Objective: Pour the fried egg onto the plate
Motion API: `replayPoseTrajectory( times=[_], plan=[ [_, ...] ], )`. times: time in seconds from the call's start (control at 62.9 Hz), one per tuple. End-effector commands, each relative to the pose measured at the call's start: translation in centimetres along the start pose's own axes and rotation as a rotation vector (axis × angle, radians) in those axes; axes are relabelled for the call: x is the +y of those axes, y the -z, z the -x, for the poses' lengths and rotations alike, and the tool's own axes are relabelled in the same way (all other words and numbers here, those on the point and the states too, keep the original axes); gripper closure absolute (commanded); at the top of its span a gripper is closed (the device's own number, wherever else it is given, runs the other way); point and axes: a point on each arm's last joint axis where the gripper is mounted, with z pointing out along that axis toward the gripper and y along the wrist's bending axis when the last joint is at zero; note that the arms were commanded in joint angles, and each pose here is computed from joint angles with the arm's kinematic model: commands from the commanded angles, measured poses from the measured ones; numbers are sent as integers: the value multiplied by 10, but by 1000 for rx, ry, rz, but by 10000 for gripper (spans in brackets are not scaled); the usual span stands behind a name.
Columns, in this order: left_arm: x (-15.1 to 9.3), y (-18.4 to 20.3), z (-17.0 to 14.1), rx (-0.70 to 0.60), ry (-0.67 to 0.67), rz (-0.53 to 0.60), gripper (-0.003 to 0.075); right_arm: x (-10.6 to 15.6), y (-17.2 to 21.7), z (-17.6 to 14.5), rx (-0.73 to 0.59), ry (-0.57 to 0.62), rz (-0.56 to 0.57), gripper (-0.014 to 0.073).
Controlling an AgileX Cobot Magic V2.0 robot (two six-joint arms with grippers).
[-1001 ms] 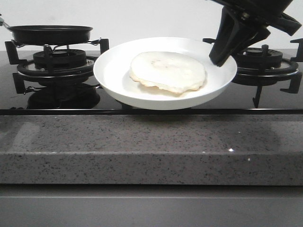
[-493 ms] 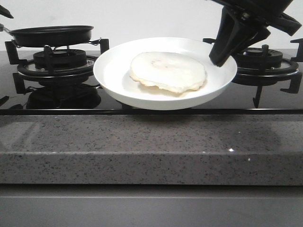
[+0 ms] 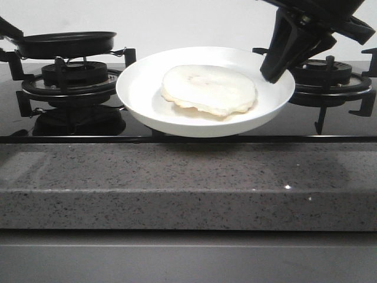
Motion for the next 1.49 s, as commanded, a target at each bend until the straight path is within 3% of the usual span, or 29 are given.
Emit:
replayPoseTrajectory(
  times=[0.0,0.191,0.524,0.683,0.858,1.001,1.081,1.287,1.478],
  plan=[
    [-31,13,2,-8,-53,-90,719,10,22,10,-106,3,27,654],
    [-39,17,-1,5,-84,-105,741,10,22,10,-106,3,27,654],
    [-83,44,-8,-69,-203,-85,741,10,22,10,-106,3,27,654],
    [-106,58,-22,-89,-312,5,741,10,22,10,-106,3,27,654],
    [-136,73,-56,-267,-502,241,741,10,22,10,-106,3,27,654],
    [-150,83,-88,-442,-569,312,741,10,22,10,-106,3,27,654],
    [-154,85,-110,-466,-656,357,741,10,22,10,-106,3,27,654],
    [-165,84,-158,-483,-855,346,741,10,22,10,-106,3,27,654],
    [-150,71,-192,-464,-962,331,741,10,22,10,-106,3,27,654]
  ],
)
